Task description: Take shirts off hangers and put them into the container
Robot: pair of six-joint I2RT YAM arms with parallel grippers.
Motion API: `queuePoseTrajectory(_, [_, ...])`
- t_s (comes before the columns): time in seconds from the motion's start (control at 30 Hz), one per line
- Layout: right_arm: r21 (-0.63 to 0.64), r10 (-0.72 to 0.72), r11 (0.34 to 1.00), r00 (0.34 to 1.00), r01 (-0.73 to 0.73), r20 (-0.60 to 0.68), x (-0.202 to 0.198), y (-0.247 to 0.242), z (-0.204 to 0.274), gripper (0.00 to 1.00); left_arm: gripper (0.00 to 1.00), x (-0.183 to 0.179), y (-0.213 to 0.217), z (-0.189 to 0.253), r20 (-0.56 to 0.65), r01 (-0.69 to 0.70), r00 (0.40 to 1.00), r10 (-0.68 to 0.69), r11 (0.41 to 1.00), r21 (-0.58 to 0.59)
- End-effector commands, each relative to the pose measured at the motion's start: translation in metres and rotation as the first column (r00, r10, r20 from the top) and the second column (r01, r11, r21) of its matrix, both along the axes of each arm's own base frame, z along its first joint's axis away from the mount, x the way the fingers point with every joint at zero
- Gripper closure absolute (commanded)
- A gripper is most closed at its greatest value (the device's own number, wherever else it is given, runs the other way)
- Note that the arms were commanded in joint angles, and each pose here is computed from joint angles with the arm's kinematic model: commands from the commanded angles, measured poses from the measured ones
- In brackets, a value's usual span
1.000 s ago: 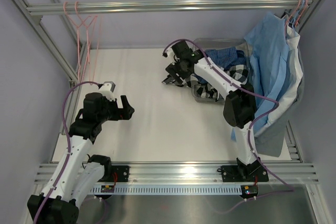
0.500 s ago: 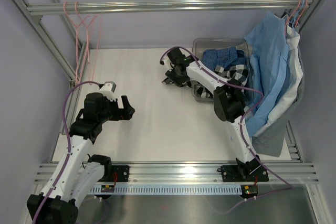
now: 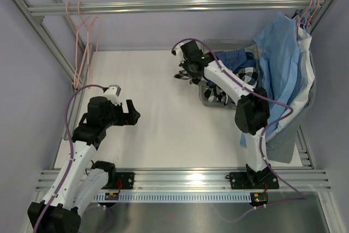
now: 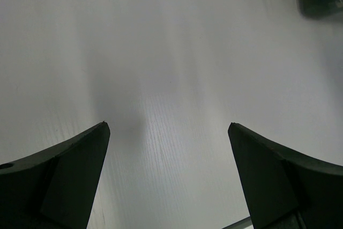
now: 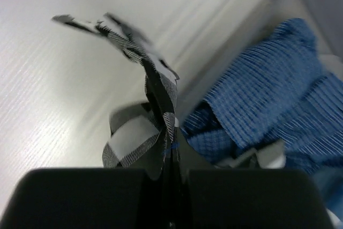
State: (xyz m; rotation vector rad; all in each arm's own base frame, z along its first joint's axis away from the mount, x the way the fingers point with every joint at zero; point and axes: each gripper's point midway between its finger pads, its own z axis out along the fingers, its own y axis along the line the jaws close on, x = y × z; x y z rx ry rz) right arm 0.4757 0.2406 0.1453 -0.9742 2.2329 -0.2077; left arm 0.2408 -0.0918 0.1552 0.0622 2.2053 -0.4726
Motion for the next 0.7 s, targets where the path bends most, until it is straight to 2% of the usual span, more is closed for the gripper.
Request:
queuePoseTrajectory(0.0, [0.13,-0.173,0.981,0.958,0.147,0.227,0.016,-0.05,0.102,1.0,0.01,0.006,-0.001,0.009,0.043,0.003,0.999,-0.003,1.0,0.005])
queuePoseTrajectory(0.03, [0.187,-0.227,0.965,0.94,0.183,0.254,0.013,-0.062,0.122,1.0,0.01,0.006,-0.001,0.009,0.044,0.004,0.999,-0.005,1.0,0.004])
queuePoseTrajectory(0.13, [0.244,-0.363,0.921,0.897,0.304,0.254,0.014,-0.108,0.123,1.0,0.01,0.006,-0.001,0.008,0.041,0.006,0.999,-0.006,1.0,0.004])
queuePoseTrajectory(0.3, [0.167,-0.565,0.823,0.812,0.543,0.144,0.01,-0.185,0.069,1.0,0.01,0.006,-0.004,0.008,0.036,0.016,0.999,-0.016,1.0,0.002])
queuePoseTrajectory(0.37, [0.136,-0.669,0.74,0.742,0.659,0.042,0.008,-0.213,0.027,1.0,0.01,0.006,-0.004,0.009,0.041,0.015,0.999,-0.016,1.0,0.004])
queuePoseTrajectory(0.4, [0.128,-0.666,0.742,0.746,0.658,0.029,0.006,-0.213,0.026,1.0,0.01,0.006,-0.004,0.009,0.041,0.015,0.999,-0.016,1.0,0.004])
queuePoseTrajectory(0.43, [0.108,-0.702,0.706,0.711,0.7,-0.02,0.005,-0.221,0.003,1.0,0.01,0.007,-0.004,0.008,0.038,0.015,0.999,-0.016,1.0,0.004])
queuePoseTrajectory(0.53, [0.053,-0.723,0.678,0.678,0.734,-0.132,0.0,-0.219,-0.041,0.99,0.01,0.006,-0.004,0.007,0.035,0.018,0.999,-0.018,1.0,0.004])
queuePoseTrajectory(0.6, [0.062,-0.695,0.694,0.689,0.718,-0.206,0.0,-0.206,-0.056,0.94,0.01,0.006,-0.005,0.006,0.033,0.022,0.999,-0.023,1.0,0.007])
queuePoseTrajectory(0.63, [0.055,-0.692,0.692,0.683,0.72,-0.232,0.0,-0.203,-0.067,0.89,0.01,0.006,-0.005,0.006,0.033,0.021,0.999,-0.021,1.0,0.007])
queuePoseTrajectory(0.67, [0.063,-0.689,0.691,0.682,0.72,-0.243,0.001,-0.201,-0.068,0.75,0.01,0.006,-0.005,0.006,0.031,0.022,0.999,-0.022,1.0,0.006])
